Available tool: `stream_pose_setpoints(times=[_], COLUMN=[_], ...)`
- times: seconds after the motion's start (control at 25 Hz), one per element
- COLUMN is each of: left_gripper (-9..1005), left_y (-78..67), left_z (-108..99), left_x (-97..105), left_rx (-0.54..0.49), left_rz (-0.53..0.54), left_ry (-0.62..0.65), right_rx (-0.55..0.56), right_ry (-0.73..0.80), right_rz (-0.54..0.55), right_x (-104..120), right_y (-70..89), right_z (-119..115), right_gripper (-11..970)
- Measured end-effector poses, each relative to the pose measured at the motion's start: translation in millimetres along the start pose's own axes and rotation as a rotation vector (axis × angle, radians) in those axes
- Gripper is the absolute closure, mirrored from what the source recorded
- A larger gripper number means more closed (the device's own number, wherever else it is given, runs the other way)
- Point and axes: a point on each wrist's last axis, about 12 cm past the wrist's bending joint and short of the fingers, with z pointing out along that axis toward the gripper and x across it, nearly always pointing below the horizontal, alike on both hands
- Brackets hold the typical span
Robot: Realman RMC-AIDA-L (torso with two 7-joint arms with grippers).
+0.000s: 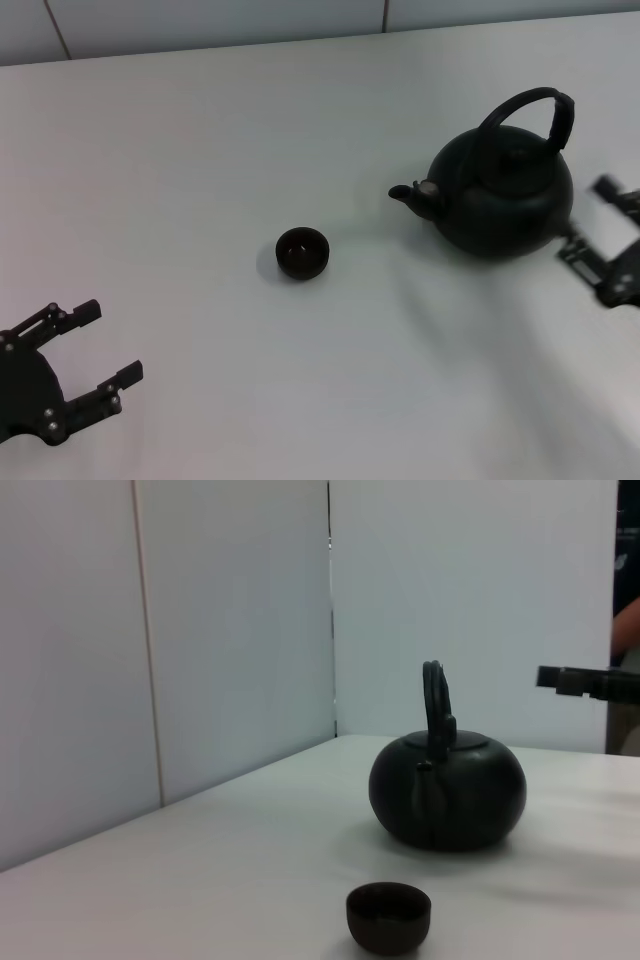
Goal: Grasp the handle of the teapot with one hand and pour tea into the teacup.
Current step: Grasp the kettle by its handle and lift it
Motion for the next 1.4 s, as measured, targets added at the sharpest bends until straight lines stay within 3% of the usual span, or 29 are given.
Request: stream_pose_setpoints(times=[0.16, 0.24, 0.6, 0.96, 1.4], left_gripper=[202, 202, 203, 203, 203], left_y=[-1.2, -2.2, -3.6, -6.1, -6.9], left_z=[1.2, 2.4, 3.8, 5.7, 3.7], left_x=[0.4, 0.6, 1.1, 2.1, 2.0], left_rx=[-0.012, -0.013, -0.017, -0.024, -0.047], left_rz=[-0.01, -0.013, -0.019, -0.026, -0.035], left_ry=[-0.011, -0.014, -0.02, -0.032, -0.052], right_rx=[0.259, 0.286, 0.267, 0.198, 0.167], right_ry=[-0.037, -0.019, 0.03, 0.096, 0.151], right_rz=[0.048, 0.055, 0.036, 0.053, 0.033], right_x=[4.6, 7.3, 9.8, 6.1, 4.5], right_y=[-3.8, -5.9, -17.7, -44.7, -58.4], right_z=[-12.6, -12.2, -0.6, 32.3, 65.2], right_gripper=[302, 302, 302, 303, 303])
